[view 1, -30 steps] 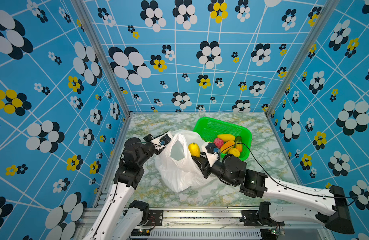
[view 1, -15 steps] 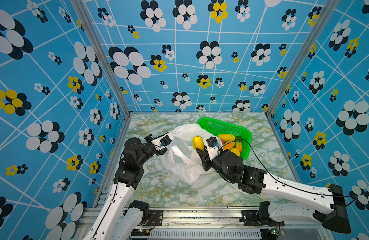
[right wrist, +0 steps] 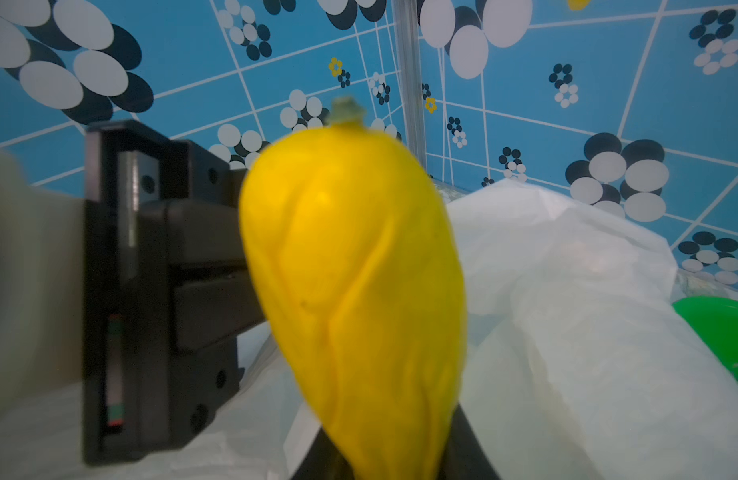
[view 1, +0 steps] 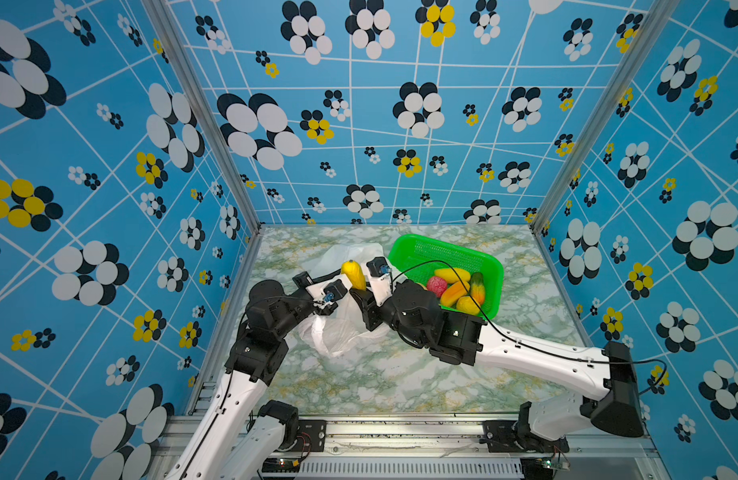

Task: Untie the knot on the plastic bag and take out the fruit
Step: 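Lift the yellow mango up out of the bag with the right gripper, then carry the yellow mango past the bag opening toward the green basket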

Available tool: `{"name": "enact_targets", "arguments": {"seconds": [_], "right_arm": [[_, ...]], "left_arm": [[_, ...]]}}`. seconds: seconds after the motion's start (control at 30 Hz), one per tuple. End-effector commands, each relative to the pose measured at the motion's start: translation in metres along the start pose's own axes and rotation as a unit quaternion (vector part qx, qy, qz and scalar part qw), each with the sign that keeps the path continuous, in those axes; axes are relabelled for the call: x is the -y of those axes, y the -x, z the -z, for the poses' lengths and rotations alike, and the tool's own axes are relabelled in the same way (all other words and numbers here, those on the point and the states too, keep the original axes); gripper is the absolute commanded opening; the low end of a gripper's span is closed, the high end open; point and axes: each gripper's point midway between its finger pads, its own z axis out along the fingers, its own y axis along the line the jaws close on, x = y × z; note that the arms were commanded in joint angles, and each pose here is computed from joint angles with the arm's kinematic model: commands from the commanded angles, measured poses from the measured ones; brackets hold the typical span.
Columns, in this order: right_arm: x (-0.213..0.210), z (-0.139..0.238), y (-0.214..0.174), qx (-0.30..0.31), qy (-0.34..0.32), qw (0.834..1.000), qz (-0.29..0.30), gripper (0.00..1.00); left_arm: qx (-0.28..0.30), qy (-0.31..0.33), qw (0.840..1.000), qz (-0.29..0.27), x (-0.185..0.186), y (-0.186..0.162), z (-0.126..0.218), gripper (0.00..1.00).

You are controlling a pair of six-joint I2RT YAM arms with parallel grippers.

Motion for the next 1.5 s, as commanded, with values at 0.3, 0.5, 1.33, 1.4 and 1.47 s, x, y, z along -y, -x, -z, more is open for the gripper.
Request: {"name": "enact_targets", "arguments": {"seconds": [0.3,0.5,1.33,1.4,1.47], "right_arm": [[-0.006,0.047,0.042,0.125,0.078,0.989,0.028,0.33],[0.016,0.041,-0.013,0.044,0.035,0.998,-0.009,0.24],[0.049,-0.035,-0.235,-0.175,-0.086,0.98,-0.036,0.42],[0.048,-0.037,-0.234,-0.175,-0.084,0.981,-0.031,0.51],[0.047,-0.039,-0.231,-0.173,-0.083,0.981,-0.023,0.61]], "left_arm": [[-0.002,-0.015,1.0,-0.007,0.007,-0.002,-0.002,0.0],[0.007,-0.02,1.0,-0.014,0.011,0.001,0.0,0.0],[0.036,-0.194,0.976,-0.092,0.104,-0.018,-0.01,0.0],[0.04,-0.197,0.975,-0.092,0.105,-0.017,-0.009,0.0],[0.043,-0.199,0.975,-0.093,0.106,-0.015,-0.008,0.0]]}}
